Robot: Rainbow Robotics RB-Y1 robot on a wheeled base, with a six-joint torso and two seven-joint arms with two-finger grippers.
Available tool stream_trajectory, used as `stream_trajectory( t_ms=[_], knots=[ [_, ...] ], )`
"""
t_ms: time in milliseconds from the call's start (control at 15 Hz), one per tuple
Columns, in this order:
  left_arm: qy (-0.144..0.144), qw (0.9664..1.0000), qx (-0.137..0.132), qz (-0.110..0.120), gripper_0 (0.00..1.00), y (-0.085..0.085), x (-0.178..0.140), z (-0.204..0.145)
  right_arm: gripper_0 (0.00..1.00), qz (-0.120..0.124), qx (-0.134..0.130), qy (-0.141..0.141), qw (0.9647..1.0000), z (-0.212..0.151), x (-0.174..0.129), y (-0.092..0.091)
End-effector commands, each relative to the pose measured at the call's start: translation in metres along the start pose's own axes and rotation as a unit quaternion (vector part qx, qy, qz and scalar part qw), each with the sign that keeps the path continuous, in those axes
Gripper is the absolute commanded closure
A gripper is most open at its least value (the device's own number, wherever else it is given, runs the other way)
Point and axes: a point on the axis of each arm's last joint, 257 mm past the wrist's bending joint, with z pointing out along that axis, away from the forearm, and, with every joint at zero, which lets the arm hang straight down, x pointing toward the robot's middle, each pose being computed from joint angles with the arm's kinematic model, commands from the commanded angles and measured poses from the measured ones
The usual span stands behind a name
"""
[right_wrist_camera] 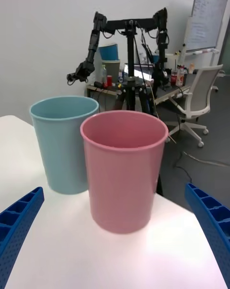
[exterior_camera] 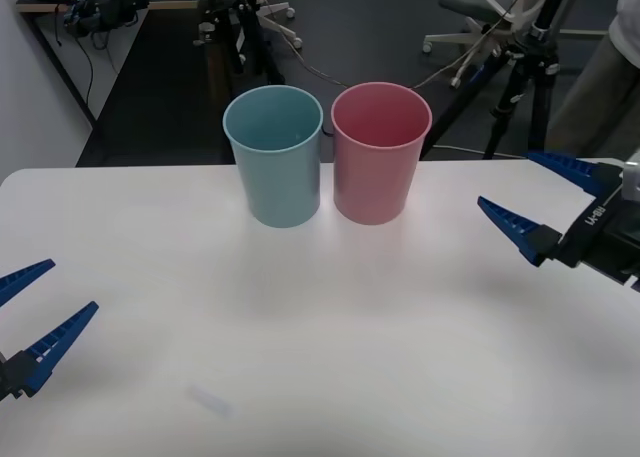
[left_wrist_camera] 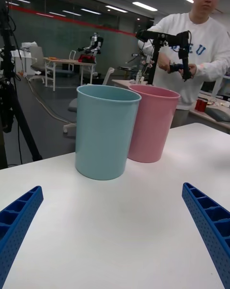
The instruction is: Grasp the object on the table and drop it into the matching bin: aluminum can to the light blue bin, PET bottle to the pink bin.
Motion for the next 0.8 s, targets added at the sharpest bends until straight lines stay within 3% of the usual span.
stream_trajectory(
  t_ms=[67, 400, 800],
  knots=[
    [0.0, 1.0, 0.0, 0.0, 0.0, 0.0, 0.0, 0.0, 0.0, 0.021, 0.018, 0.011, 0.9996, -0.042, 0.018, -0.007],
    [0.0, 1.0, 0.0, 0.0, 0.0, 0.0, 0.0, 0.0, 0.0, 0.056, 0.05, 0.016, 0.997, -0.095, 0.04, -0.009],
    [0.0, 1.0, 0.0, 0.0, 0.0, 0.0, 0.0, 0.0, 0.0, 0.059, 0.068, 0.024, 0.9957, -0.132, 0.05, -0.006]
  ],
)
